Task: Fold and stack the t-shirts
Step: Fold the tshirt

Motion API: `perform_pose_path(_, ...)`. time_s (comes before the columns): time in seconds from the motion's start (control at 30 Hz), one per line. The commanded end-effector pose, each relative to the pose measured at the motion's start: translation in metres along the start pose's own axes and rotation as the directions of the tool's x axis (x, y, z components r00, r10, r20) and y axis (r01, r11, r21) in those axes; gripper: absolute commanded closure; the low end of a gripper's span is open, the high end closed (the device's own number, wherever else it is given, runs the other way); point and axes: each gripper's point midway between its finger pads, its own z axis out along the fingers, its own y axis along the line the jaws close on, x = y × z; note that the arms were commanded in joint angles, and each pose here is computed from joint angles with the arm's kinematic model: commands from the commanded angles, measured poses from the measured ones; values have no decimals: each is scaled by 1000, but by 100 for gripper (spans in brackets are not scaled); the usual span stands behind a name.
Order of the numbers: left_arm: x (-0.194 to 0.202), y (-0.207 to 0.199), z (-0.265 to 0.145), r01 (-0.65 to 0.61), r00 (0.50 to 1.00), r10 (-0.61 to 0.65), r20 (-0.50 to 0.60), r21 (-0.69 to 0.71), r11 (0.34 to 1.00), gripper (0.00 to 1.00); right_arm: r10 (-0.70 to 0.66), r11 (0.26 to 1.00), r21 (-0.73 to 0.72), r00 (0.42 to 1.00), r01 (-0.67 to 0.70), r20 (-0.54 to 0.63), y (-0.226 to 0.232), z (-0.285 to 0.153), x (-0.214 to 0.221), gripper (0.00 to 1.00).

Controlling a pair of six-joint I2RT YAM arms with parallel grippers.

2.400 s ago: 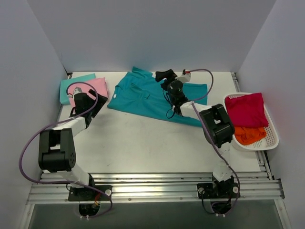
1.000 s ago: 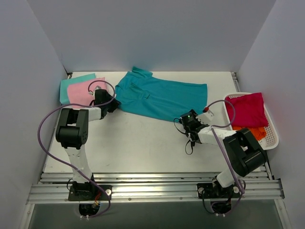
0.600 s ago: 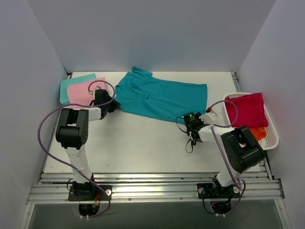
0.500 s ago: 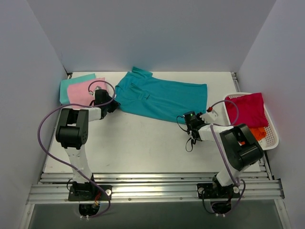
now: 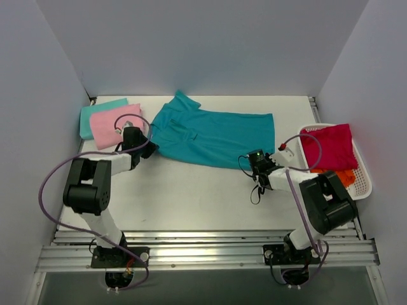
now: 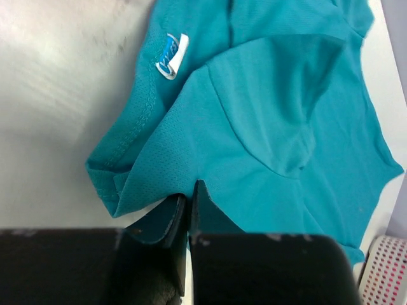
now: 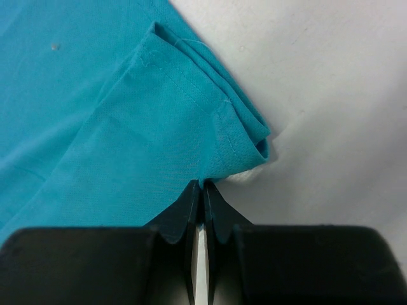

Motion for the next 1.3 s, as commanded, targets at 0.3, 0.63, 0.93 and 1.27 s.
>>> perform_pose_path(0.3, 38, -38, -123, -47, 999, 44, 22, 145, 988, 98, -26, 999, -21, 999, 27, 31, -26, -82, -37, 100)
perform_pose_path(0.63, 57, -19, -200, -59, 998, 54, 37, 160, 985, 92, 21, 998, -59, 999, -20, 26, -68, -127, -50, 100)
perform_pose_path(0.93, 78, 20, -273, -63, 998, 64, 1, 172, 983, 6, 89, 990, -105, 994, -96, -68, -81, -145, -42, 0)
perform_pose_path(1.27, 2, -41, -303, -109, 949, 1, 316, 323, 940, 6, 148, 944, -309, 985, -112, 94, -9, -168, -106, 0)
